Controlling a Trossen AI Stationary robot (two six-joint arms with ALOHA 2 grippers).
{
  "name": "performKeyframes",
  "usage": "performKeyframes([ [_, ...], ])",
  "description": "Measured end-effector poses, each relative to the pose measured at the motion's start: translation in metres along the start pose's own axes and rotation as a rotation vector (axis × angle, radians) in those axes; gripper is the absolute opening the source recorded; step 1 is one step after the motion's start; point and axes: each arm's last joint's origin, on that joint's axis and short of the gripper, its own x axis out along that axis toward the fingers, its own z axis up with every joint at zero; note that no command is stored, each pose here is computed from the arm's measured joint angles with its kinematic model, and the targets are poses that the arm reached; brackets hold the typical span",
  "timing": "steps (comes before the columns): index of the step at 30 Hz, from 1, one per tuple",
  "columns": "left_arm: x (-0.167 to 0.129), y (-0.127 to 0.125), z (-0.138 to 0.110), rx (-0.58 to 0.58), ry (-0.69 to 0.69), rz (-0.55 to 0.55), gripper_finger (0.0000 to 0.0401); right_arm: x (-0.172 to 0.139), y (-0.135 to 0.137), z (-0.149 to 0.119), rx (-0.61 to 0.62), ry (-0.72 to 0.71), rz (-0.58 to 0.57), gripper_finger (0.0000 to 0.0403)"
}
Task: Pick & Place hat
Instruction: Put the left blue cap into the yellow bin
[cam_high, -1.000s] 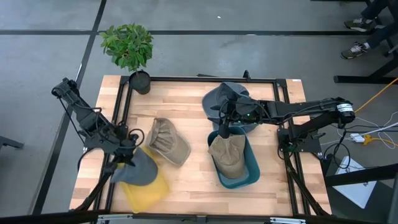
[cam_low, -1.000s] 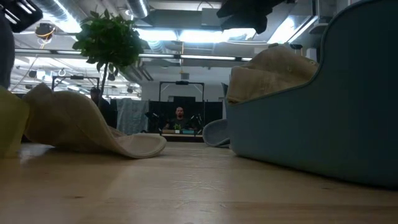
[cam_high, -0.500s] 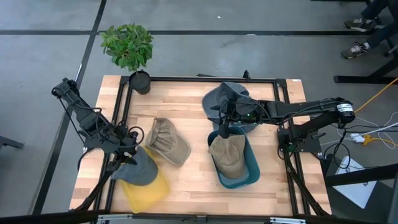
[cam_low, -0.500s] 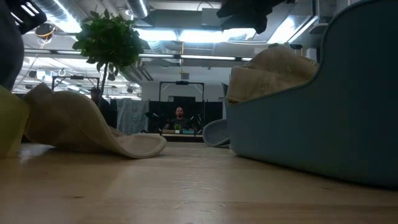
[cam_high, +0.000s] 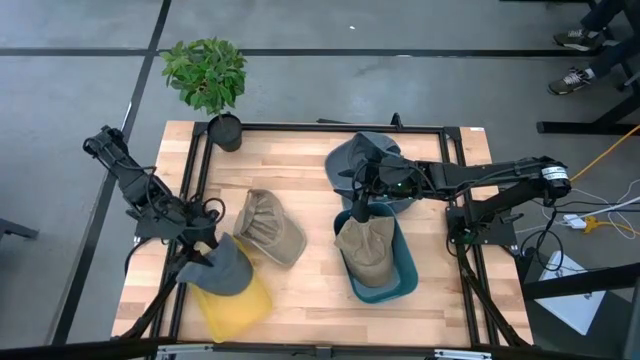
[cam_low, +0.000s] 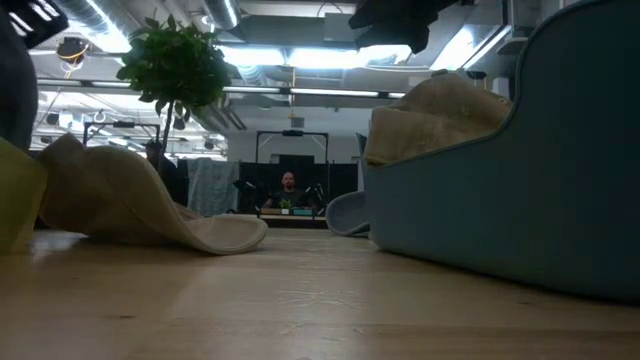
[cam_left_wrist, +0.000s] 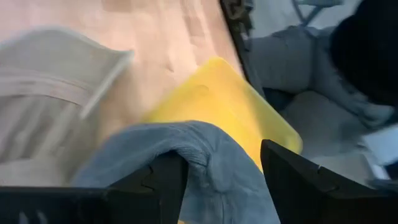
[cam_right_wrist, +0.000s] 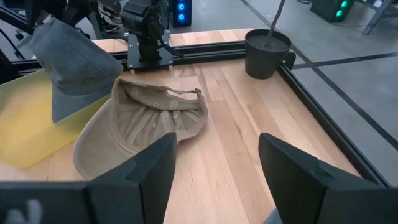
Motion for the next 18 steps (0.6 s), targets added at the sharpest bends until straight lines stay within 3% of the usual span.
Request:
performKeyframes([
  [5, -0.010, 0.001, -0.004, -0.097, 0.017, -0.074, 0.0189, 0.000, 0.000, 0.000, -0.004, 0.001, 0.000, 0.0227],
  [13, -0.020, 0.011, -0.017, -0.381, 0.077, -0.001, 0.0177, 0.000, 0.000, -0.001, -0.007, 0.009, -0.001, 0.0227],
  [18, -0.020, 0.012, -0.018, -0.490, 0.084, 0.005, 0.0173, 0.000, 0.000, -0.002, -0.008, 0.020, -0.001, 0.0227],
])
